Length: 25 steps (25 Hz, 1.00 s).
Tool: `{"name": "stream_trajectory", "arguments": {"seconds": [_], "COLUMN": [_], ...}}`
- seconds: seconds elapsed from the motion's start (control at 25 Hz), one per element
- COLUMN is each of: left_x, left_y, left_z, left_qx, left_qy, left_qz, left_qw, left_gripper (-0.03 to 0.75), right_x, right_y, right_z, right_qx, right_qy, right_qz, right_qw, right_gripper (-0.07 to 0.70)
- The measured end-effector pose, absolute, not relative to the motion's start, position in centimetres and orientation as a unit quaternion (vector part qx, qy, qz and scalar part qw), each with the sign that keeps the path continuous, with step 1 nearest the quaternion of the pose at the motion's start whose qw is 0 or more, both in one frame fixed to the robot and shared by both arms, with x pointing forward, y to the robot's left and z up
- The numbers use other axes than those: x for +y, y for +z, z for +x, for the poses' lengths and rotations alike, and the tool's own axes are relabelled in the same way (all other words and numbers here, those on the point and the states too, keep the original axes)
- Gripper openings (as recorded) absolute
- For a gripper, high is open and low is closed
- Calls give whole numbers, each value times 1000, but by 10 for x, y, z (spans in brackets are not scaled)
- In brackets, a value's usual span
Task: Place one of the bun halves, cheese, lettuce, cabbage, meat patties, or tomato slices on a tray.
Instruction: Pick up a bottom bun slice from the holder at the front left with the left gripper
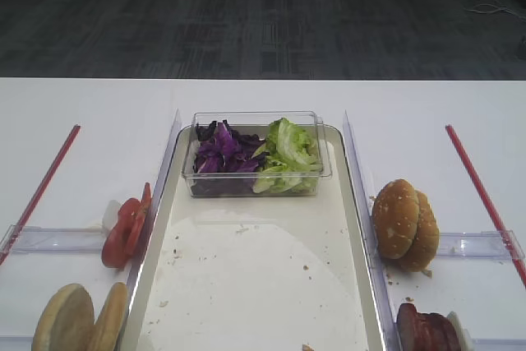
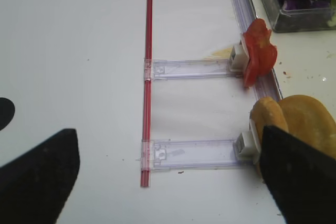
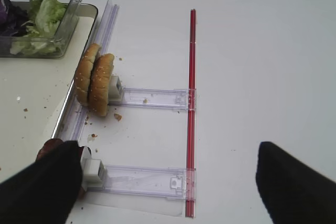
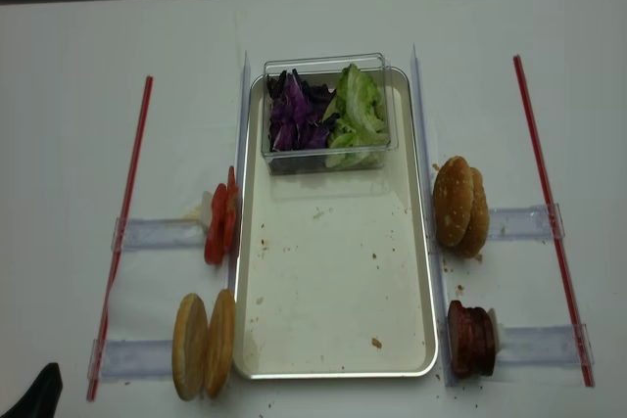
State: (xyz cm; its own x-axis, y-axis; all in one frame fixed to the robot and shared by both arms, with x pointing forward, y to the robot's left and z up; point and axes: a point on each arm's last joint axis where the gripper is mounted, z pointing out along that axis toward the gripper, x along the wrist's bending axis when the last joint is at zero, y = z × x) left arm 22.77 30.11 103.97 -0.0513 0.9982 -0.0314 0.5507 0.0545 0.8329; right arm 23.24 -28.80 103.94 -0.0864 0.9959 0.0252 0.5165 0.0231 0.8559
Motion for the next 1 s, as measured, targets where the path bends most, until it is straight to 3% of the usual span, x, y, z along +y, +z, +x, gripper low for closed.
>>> {"name": "stream_trajectory", "arguments": {"seconds": [1.0], "left_x": [302], "left_y": [1040], "left_z": [228], "left_qx": [641], "left_qy": [339], "left_qz": [604], "left_qw": [330], "left_gripper": [675], "right_x": [-288], "right_y": [1039], "right_z": [232], "right_qx": [638], "right_qy": [369], "right_qz": [592], "right_qw": [325], "right_gripper": [661]}}
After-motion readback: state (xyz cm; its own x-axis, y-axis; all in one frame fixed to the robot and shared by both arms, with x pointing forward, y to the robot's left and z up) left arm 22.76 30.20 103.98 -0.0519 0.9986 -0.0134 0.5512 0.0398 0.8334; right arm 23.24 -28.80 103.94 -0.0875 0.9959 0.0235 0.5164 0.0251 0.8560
